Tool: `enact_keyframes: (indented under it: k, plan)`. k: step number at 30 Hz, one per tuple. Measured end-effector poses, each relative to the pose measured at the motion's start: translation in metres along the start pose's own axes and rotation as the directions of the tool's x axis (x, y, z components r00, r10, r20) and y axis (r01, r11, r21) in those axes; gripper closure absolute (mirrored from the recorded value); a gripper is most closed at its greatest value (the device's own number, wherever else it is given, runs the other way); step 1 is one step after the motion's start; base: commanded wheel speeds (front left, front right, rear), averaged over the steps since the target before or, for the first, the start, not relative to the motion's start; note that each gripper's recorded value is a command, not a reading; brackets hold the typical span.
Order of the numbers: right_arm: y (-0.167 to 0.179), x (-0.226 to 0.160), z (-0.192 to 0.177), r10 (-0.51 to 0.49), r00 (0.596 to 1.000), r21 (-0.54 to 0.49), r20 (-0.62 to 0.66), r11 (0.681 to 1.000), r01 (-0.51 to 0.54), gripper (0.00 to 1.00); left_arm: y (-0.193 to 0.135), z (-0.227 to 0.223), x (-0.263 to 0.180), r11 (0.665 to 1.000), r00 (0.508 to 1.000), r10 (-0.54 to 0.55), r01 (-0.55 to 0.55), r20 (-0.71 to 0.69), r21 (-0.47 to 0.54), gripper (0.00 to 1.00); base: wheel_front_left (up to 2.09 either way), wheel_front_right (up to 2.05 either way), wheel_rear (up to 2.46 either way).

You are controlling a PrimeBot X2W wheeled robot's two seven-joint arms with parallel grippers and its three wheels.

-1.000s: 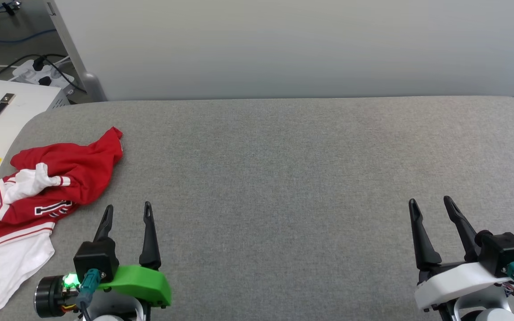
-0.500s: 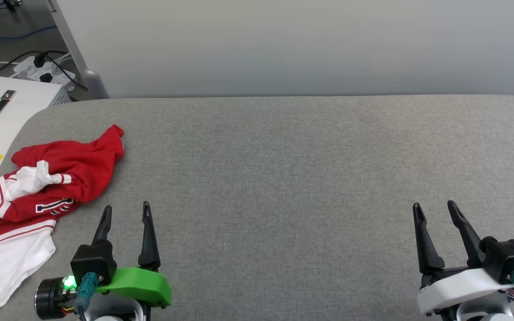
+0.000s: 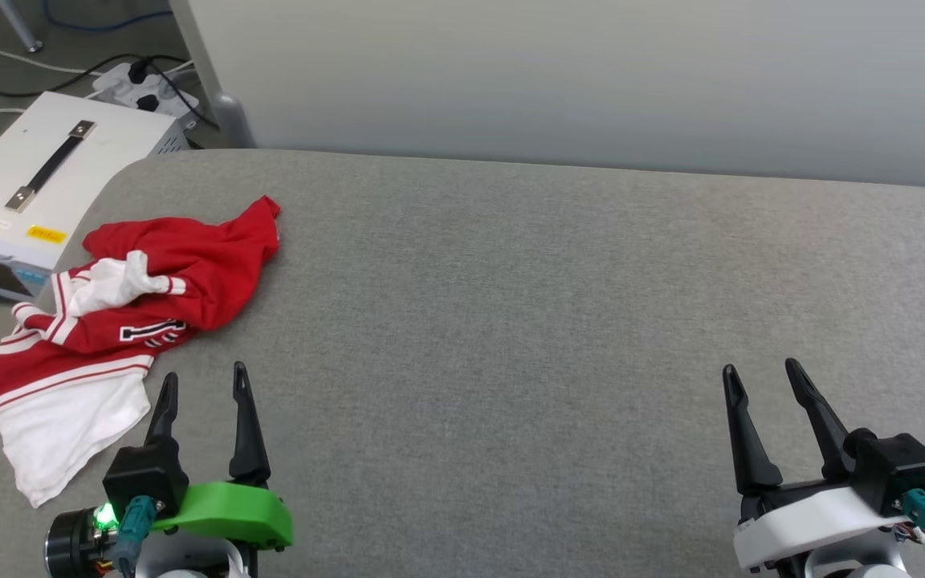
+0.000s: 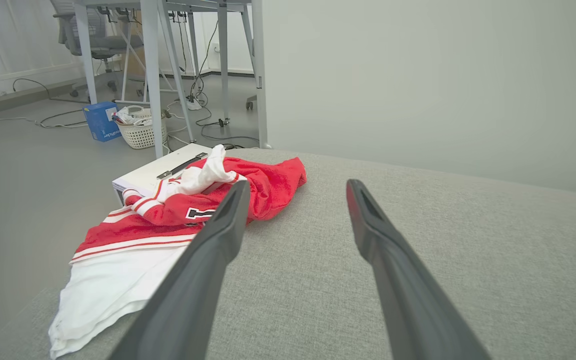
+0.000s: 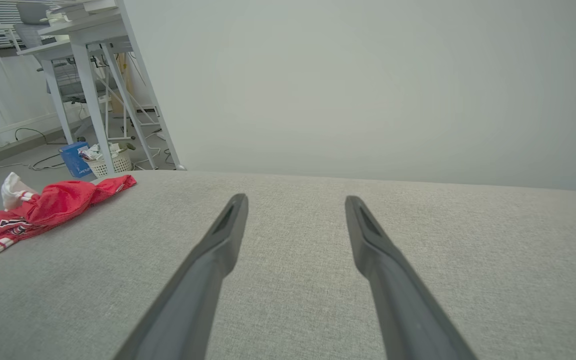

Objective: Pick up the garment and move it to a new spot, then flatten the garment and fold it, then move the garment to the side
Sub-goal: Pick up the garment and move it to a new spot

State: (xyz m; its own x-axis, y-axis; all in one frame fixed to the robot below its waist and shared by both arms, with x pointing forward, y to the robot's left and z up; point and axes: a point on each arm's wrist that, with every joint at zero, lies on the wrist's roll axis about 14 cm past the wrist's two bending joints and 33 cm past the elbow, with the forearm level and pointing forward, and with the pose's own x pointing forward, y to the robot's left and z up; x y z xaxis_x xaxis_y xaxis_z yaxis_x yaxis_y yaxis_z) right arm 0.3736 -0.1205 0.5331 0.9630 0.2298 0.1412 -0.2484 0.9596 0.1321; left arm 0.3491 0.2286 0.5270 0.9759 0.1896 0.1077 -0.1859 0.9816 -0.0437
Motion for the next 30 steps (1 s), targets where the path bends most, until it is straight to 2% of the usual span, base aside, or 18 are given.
enact_keyframes:
  k: [11, 20, 30]
  plan:
    - [0.051, 0.023, -0.011, 0.163, 0.987, 0.024, -0.003, 0.986, -0.163, 0.00, 0.056, 0.003, -0.022, 0.985, 0.985, 0.171, -0.171, 0.012, 0.001, 0.00, 0.00, 0.00, 0.00]
    - [0.098, 0.036, -0.017, 0.305, 0.952, 0.056, 0.006, 0.951, -0.305, 0.00, 0.097, 0.003, -0.051, 0.953, 0.953, 0.304, -0.304, 0.009, -0.002, 0.00, 0.00, 0.00, 0.00]
    - [0.127, 0.044, -0.027, 0.390, 0.921, 0.089, -0.002, 0.917, -0.388, 0.00, 0.128, 0.000, -0.076, 0.915, 0.915, 0.402, -0.402, -0.002, -0.019, 0.00, 0.00, 0.00, 0.00]
